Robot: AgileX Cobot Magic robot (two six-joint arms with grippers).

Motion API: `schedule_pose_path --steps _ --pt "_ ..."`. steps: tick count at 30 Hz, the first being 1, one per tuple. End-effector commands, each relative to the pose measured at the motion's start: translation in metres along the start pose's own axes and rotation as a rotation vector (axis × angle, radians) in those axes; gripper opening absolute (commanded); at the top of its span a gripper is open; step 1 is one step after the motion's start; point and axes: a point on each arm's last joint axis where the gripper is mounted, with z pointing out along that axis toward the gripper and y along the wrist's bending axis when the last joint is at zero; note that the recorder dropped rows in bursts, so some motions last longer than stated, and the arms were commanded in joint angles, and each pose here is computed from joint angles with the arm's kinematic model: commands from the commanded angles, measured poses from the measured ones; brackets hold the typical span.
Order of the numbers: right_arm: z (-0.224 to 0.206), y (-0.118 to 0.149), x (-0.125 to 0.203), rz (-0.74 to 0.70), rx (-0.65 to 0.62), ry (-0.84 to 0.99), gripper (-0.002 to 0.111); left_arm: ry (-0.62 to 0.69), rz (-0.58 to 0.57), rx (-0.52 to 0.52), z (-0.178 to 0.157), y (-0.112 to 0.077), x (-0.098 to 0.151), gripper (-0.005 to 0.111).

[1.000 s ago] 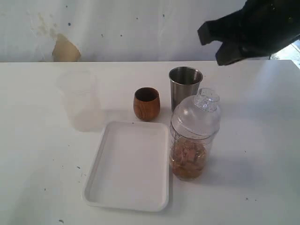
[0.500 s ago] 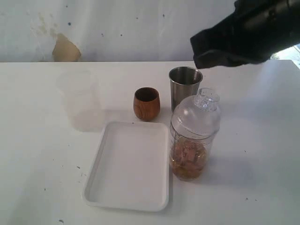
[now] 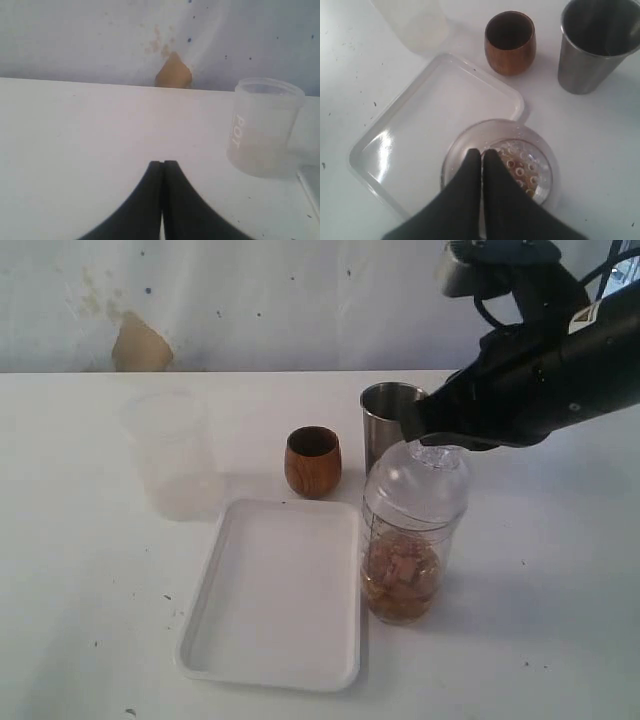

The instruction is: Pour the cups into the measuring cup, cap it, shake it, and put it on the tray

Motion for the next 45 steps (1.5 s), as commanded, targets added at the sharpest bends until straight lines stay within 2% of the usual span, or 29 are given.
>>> schedule_pose_path --steps 1,5,13,26,36,45 --pt "0.002 -0.001 0.005 -0.022 0.004 0.03 0.0 0.003 0.002 0.0 0.0 0.0 0.002 0.0" --pt "0.002 0.001 0.013 -0.044 -0.024 0.11 0.0 0.003 0.002 0.0 0.0 0.0 0.002 0.0" --pt "0.001 0.001 0.01 -0.047 -0.018 0.092 0.0 0.003 0.002 0.0 0.0 0.0 0.002 0.0" --pt "-0.041 0.008 -0.003 -0.096 0.026 -0.165 0.0 0.003 0.002 0.0 0.0 0.0 0.002 0.0" --pt "-0.016 -0.002 0.006 -0.064 0.073 -0.204 0.0 0.003 0.002 0.0 0.0 0.0 0.002 0.0" --pt "0.017 0.001 0.024 -0.071 0.023 -0.081 0.0 0.003 0.002 0.0 0.0 0.0 0.002 0.0"
